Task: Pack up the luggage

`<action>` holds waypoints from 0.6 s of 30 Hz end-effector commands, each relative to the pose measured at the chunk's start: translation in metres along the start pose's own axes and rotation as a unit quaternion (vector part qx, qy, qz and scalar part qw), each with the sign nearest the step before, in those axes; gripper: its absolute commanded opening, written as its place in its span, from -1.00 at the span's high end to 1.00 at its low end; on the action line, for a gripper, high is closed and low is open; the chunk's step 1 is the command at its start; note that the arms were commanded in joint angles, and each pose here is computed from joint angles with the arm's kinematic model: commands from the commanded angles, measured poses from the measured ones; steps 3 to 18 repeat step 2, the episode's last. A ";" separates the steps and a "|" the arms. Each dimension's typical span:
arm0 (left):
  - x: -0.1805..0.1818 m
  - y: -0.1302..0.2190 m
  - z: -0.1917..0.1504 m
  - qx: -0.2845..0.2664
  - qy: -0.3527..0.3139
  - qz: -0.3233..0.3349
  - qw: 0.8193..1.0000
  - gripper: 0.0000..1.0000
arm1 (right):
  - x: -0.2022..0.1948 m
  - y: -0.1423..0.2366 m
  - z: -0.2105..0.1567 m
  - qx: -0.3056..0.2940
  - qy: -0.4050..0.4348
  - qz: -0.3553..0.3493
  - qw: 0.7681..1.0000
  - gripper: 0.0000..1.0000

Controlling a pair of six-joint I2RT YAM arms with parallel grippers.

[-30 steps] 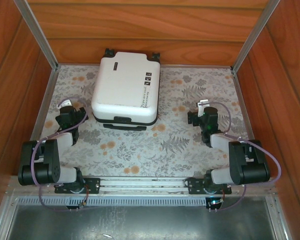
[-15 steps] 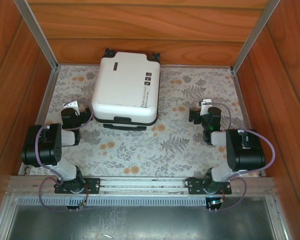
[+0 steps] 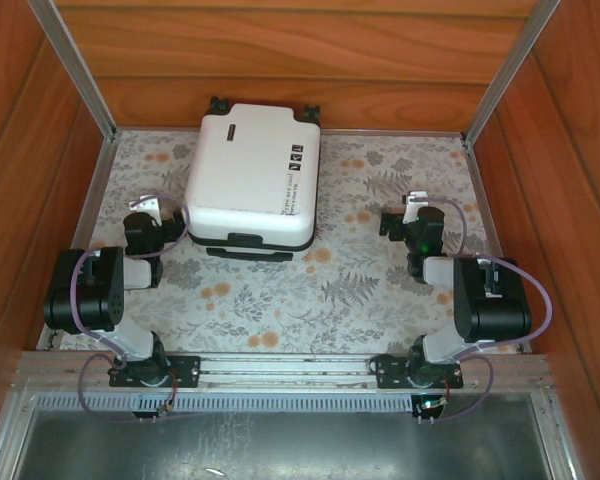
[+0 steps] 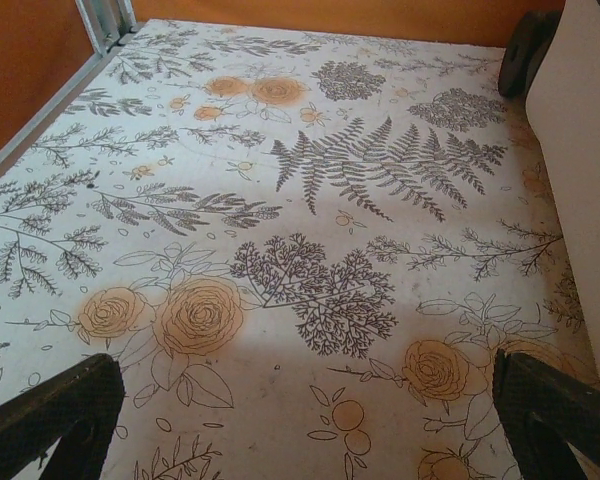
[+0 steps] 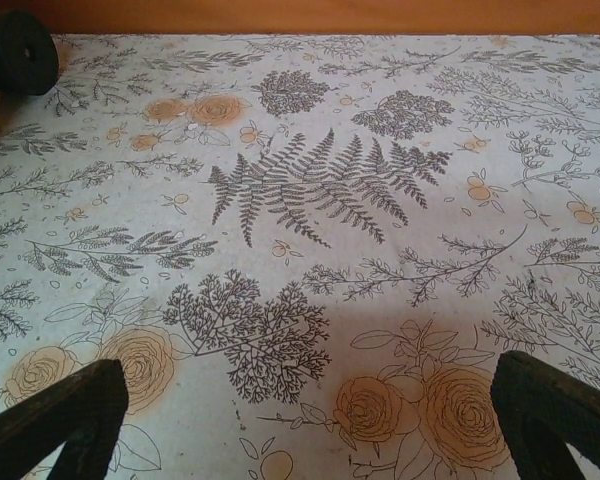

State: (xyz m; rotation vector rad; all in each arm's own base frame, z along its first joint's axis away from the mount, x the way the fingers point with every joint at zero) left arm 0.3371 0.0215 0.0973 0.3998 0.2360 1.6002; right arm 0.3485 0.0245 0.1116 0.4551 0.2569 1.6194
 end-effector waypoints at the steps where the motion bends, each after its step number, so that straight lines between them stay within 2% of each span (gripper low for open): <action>1: -0.002 -0.002 0.010 -0.015 -0.010 -0.007 1.000 -1.00 | -0.003 0.000 0.006 -0.009 -0.003 -0.005 1.000 -0.98; 18: -0.002 -0.002 0.011 -0.015 -0.010 -0.007 1.000 -1.00 | -0.002 0.002 0.005 -0.012 0.000 -0.007 1.000 -0.98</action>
Point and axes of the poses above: each hand's point on the last joint's axis, 136 mm out from that joint toward the fingers, its own y axis back along the fingers, its own x axis along the line the jaws close on, z = x × y, the point moved 6 cm from there along y, back along the fingers, and after that the axes turned 9 degrees about -y, right-handed, at the moved point
